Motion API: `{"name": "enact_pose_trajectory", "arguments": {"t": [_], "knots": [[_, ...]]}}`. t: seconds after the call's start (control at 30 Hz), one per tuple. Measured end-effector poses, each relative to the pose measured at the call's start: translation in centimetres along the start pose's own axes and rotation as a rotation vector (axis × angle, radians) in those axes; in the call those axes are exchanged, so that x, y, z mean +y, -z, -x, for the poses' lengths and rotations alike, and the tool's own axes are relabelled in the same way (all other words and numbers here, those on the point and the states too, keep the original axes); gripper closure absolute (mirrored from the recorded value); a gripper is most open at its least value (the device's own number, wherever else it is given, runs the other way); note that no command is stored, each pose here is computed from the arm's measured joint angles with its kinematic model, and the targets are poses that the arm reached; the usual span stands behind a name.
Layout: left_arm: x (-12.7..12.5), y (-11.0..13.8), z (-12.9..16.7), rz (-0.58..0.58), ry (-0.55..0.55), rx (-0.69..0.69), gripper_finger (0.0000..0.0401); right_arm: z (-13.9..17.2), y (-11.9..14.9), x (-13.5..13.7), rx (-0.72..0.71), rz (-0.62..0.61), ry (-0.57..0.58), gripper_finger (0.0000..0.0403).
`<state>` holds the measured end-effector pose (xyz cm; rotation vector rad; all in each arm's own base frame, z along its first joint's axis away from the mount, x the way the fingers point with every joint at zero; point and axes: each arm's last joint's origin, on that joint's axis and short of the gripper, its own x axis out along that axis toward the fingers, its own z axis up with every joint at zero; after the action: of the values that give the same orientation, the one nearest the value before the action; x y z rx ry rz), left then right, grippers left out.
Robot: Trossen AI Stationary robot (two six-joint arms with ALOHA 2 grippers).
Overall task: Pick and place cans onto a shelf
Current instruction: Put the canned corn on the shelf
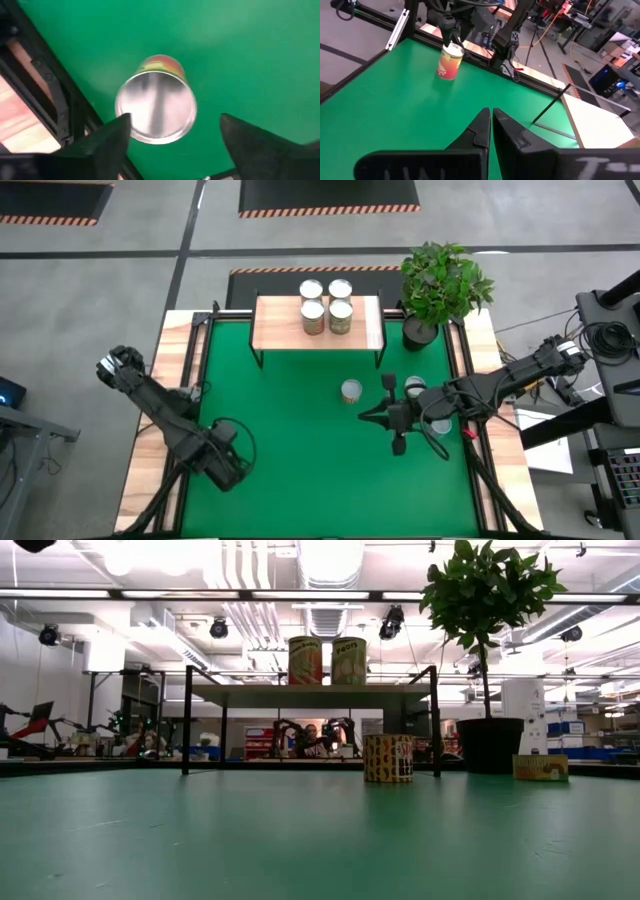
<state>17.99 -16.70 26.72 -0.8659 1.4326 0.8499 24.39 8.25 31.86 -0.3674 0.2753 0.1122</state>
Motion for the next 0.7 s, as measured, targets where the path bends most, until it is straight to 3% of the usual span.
{"name": "enact_pose_trajectory", "arguments": {"t": [0.13, 0.23, 0.7], "knots": [[0.5, 0.4, -0.5, 0.001, -0.033, -0.01, 0.0048, 0.0, 0.0, 0.0, 0.003, -0.02, -0.002, 0.0394], [0.7, 0.4, -1.1, 0.003, -0.051, -0.016, 0.0023, 0.0, 0.1, 0.0, 0.011, -0.029, -0.003, 0.0394], [0.9, 0.4, -3.7, -0.021, -0.05, 0.012, 0.0031, 0.0, 0.3, 0.1, 0.029, -0.038, -0.007, 0.0394]]}}
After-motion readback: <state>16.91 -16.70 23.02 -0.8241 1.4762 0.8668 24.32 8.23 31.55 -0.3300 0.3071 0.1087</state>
